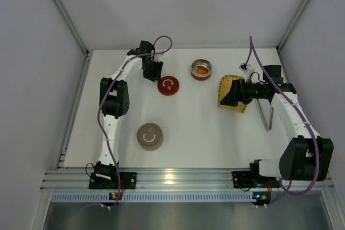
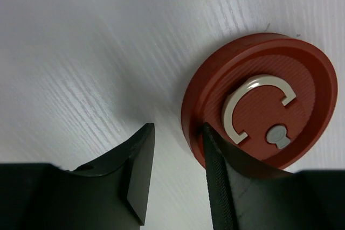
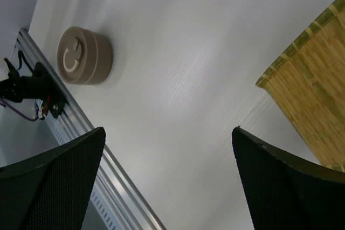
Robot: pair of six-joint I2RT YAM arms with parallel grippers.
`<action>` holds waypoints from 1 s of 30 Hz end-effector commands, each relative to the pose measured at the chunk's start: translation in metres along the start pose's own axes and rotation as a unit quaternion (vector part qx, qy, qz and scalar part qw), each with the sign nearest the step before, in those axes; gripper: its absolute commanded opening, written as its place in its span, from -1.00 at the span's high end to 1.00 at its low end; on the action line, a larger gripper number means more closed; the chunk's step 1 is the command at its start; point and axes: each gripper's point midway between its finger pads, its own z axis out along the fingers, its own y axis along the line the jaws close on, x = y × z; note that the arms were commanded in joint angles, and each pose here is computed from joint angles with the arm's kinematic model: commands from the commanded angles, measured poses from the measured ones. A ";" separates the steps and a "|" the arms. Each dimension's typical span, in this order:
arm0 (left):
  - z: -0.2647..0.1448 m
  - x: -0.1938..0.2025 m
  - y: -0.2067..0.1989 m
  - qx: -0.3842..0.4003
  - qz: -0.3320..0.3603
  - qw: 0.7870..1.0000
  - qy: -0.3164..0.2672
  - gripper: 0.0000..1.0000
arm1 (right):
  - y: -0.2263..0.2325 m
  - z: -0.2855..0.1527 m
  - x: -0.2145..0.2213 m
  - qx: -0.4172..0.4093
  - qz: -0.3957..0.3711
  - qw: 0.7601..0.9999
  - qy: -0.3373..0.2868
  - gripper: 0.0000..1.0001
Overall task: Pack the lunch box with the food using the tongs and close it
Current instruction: Pick up the box lid from the center of the board.
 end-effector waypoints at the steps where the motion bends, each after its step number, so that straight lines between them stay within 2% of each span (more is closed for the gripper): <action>1: 0.003 0.002 0.003 0.003 0.017 1.000 -0.001 0.10 | -0.007 0.014 -0.068 0.007 -0.013 0.997 -0.073 -0.99; 5: 0.006 0.015 0.002 0.010 0.038 0.999 0.015 0.28 | -0.007 0.056 -0.105 0.008 -0.030 0.996 -0.087 -0.96; 8: 0.004 0.030 -0.009 0.028 0.062 0.997 0.030 0.38 | -0.006 0.091 -0.113 0.013 -0.038 0.997 -0.068 -0.92; 10: 0.005 0.046 -0.014 0.034 0.070 0.996 0.046 0.53 | -0.006 0.119 -0.104 0.012 -0.035 0.998 -0.041 -0.89; 12: -0.005 0.046 -0.026 0.042 0.090 0.994 0.037 0.64 | -0.001 0.138 -0.103 0.006 -0.037 0.999 -0.031 -0.85; 13: -0.003 0.061 -0.029 0.046 0.089 0.994 0.051 0.76 | -0.008 0.150 -0.097 0.013 -0.024 0.999 -0.021 -0.83; 15: -0.014 0.055 -0.039 0.055 0.099 0.993 0.027 0.89 | -0.009 0.164 -0.094 0.012 -0.019 1.000 -0.021 -0.80; 16: -0.014 0.066 -0.041 0.059 0.095 0.993 0.035 1.00 | -0.015 0.174 -0.087 0.013 -0.004 1.000 -0.011 -0.79; 22: -0.031 0.068 -0.060 0.093 0.084 0.992 0.016 1.00 | -0.011 0.208 -0.062 -0.027 0.011 0.999 0.029 -0.77; 30: -0.048 0.071 -0.080 0.113 0.099 0.989 -0.012 1.00 | 0.007 0.231 -0.045 -0.099 0.029 0.993 0.062 -0.73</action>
